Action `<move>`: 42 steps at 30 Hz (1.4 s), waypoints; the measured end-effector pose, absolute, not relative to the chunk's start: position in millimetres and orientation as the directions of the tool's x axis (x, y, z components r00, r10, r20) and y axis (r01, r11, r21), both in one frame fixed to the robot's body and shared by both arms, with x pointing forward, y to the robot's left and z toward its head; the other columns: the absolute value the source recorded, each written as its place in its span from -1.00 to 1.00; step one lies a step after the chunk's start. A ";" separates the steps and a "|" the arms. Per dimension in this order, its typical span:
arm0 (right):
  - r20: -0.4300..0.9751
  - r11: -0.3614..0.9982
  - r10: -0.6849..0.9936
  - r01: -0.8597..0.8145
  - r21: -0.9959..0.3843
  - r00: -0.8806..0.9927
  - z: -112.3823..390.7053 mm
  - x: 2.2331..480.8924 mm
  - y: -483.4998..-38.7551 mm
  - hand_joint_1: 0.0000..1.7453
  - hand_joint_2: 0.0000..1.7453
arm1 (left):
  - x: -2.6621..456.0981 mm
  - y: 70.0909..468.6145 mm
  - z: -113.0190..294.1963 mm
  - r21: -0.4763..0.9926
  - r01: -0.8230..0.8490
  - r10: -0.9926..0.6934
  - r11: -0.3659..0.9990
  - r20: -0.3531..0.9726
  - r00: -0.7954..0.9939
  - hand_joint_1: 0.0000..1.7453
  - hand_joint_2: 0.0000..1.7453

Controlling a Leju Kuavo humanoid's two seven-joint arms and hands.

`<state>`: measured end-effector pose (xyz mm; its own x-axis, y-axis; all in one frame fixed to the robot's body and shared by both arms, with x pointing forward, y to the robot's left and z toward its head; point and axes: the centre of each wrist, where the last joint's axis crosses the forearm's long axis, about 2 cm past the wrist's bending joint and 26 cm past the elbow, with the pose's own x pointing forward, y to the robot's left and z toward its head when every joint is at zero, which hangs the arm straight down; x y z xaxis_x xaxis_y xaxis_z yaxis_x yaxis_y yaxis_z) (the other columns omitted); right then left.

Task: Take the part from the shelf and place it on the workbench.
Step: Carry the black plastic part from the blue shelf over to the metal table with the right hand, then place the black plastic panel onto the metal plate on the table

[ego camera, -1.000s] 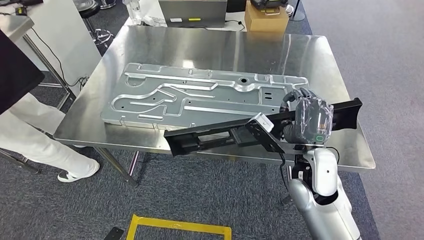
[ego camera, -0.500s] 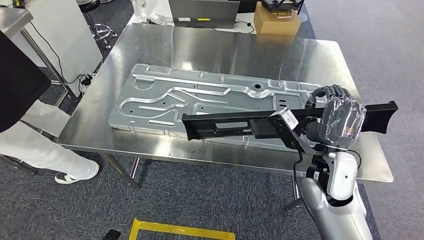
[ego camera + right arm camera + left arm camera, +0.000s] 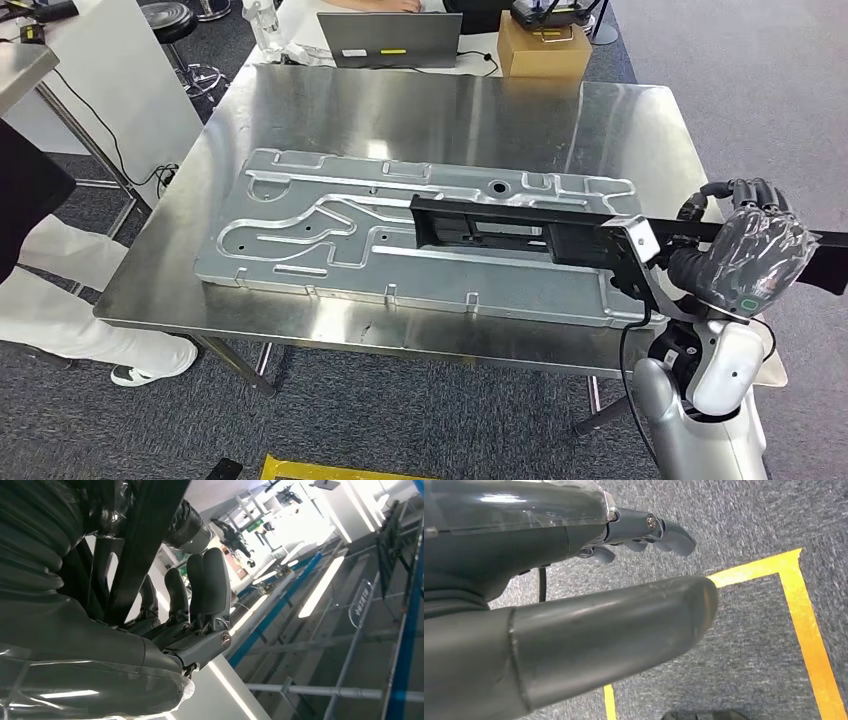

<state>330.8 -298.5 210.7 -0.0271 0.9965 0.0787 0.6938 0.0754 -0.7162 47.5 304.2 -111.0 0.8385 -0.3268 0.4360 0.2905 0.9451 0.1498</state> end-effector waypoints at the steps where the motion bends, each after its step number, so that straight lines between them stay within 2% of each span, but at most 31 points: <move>1: 0.080 0.075 0.996 0.689 -0.720 -0.025 208.6 329.7 -298.8 0.48 1.00 | 46.5 304.7 -111.1 0.150 0.290 -0.327 0.945 0.434 0.840 -1.00 -1.00; 42: 0.112 0.083 0.994 0.588 -0.804 0.014 178.7 329.4 -304.5 0.48 1.00 | 47.4 308.1 -110.9 0.158 0.289 -0.329 0.944 0.431 0.840 -1.00 -1.00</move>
